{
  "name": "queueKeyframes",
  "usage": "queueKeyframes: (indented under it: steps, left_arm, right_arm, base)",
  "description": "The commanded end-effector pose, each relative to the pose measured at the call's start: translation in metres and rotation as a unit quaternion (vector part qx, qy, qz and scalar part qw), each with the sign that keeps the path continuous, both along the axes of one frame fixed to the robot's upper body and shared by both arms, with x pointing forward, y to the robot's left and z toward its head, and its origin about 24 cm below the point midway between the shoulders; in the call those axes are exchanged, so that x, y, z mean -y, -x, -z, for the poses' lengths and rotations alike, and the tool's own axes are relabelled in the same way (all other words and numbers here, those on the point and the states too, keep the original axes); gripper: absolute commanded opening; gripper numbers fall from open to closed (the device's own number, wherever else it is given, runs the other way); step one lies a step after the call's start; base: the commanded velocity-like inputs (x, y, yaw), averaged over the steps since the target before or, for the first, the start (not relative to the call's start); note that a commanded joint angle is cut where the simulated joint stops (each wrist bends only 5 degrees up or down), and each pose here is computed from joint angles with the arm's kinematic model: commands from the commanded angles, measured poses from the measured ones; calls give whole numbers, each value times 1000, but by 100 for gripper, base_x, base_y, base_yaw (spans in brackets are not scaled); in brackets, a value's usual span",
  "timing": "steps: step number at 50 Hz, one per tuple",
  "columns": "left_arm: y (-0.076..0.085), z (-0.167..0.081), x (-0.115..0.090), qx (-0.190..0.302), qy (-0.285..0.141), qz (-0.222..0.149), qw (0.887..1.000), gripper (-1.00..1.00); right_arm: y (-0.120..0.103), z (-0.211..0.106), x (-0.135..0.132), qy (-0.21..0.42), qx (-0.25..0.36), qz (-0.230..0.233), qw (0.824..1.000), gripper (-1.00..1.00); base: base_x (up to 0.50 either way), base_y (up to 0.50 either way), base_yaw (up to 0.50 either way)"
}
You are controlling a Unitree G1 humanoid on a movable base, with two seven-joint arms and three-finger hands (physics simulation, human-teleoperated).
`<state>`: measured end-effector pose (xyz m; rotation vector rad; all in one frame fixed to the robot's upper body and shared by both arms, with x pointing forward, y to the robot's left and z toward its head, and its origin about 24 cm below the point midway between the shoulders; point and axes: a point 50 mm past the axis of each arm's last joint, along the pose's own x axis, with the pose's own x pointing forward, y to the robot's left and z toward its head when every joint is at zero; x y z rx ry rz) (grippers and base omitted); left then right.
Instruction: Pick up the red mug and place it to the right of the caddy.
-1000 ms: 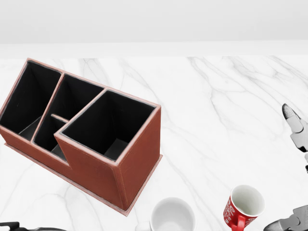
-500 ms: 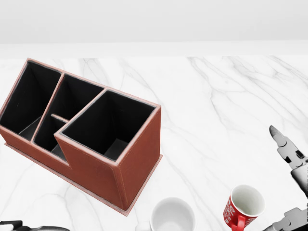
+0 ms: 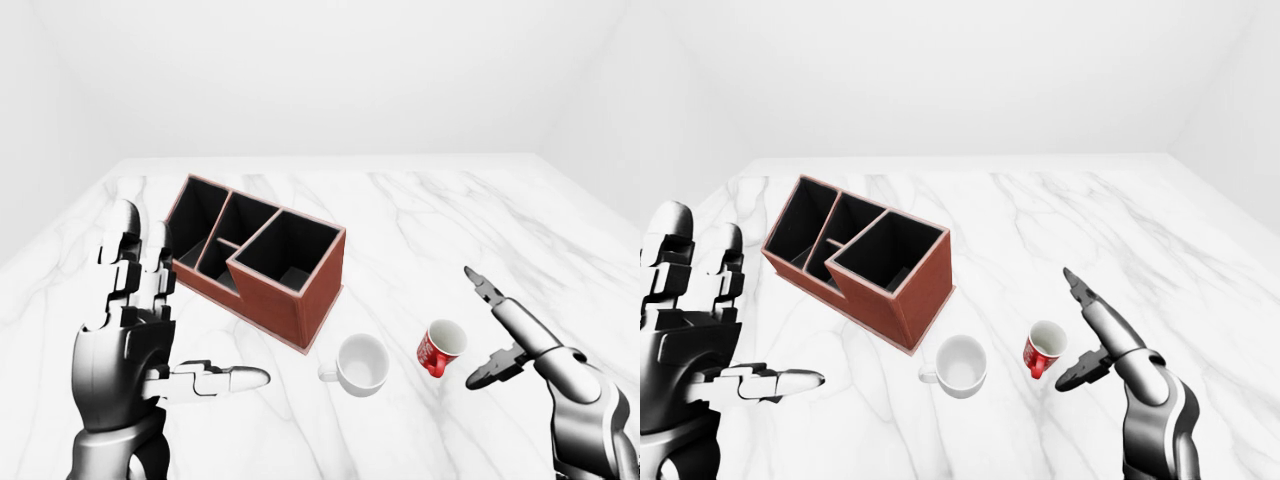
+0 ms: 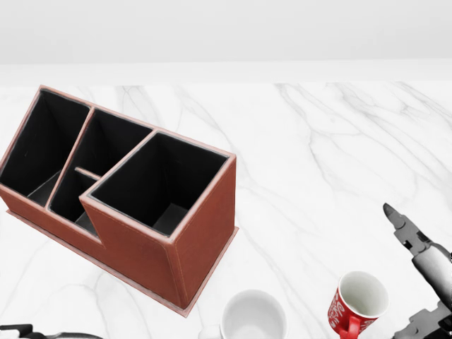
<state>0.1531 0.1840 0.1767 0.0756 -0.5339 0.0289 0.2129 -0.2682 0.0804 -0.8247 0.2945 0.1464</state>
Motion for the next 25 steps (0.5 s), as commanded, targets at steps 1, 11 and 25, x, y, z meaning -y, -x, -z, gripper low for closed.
queueKeyframes:
  steps: [1, 11, 25]
  left_arm:
    - [1, 0, 0, -1, 0, -1, 1000, 100]
    - [0, 2, 0, -4, 0, 0, 1000, 100]
    - [-2, 4, -1, -10, 1, 0, 1000, 100]
  right_arm:
    - [-7, 0, 1, 13, -7, -6, 1000, 100]
    - [-10, 13, 6, 17, -42, -3, 999, 100]
    - [-14, 17, 10, 41, -62, -1, 997, 100]
  base:
    - [0, 0, 0]
    - [0, 0, 0]
    - [0, 0, 0]
